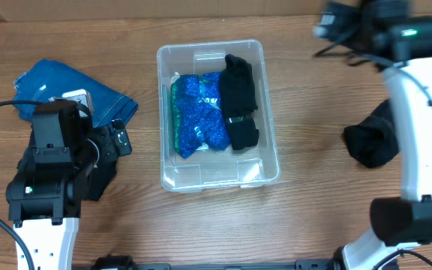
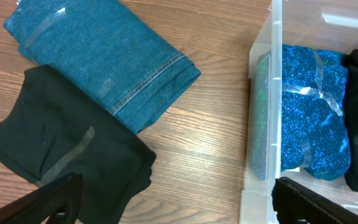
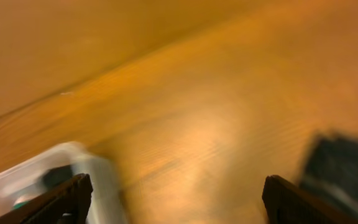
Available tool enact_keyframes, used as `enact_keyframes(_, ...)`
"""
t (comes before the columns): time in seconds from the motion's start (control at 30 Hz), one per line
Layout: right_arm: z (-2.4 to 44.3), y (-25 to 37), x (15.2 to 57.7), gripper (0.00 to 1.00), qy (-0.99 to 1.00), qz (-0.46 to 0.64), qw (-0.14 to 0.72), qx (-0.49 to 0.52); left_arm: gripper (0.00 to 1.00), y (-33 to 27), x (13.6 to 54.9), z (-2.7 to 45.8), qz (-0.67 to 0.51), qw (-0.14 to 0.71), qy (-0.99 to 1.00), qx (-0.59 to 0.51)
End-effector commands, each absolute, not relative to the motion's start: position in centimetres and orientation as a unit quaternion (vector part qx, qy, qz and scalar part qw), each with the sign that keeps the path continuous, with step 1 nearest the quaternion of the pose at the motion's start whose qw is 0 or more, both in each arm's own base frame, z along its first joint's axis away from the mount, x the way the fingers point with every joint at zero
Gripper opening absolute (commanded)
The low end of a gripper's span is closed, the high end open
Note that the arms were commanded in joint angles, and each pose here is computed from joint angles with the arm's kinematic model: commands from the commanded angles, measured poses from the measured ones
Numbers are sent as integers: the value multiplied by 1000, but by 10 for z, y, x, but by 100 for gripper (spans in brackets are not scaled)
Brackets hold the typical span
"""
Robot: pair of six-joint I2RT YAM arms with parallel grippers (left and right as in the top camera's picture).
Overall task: Pack container
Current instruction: 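Grasp the remaining black garment on the right with the right gripper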
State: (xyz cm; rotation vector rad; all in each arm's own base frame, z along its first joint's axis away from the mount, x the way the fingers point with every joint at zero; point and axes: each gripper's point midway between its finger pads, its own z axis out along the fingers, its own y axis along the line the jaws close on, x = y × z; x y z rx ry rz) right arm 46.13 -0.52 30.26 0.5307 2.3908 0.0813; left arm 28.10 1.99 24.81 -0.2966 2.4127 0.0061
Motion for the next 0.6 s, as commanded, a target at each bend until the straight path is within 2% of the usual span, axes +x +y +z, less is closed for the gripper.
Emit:
enact_keyframes(0.0, 276, -76, 436, 92, 902, 75, 270, 329, 100, 17, 284, 257, -8, 358, 926, -118)
enact_keyframes(0.1, 251, -137, 407, 93, 884, 71, 229, 402, 100, 17, 284, 257, -8, 358, 926, -118)
enact_keyframes(0.23, 182, -192, 358, 96, 853, 81, 148, 493, 100, 17, 284, 257, -8, 358, 926, -118)
enact_keyframes(0.4, 89, -194, 318, 98, 840, 129, 88, 520, 100, 17, 284, 257, -8, 358, 926, -118)
enact_keyframes(0.57, 25, -175, 310, 100, 836, 161, 99, 515, 100, 16, 284, 257, -8, 358, 926, -118)
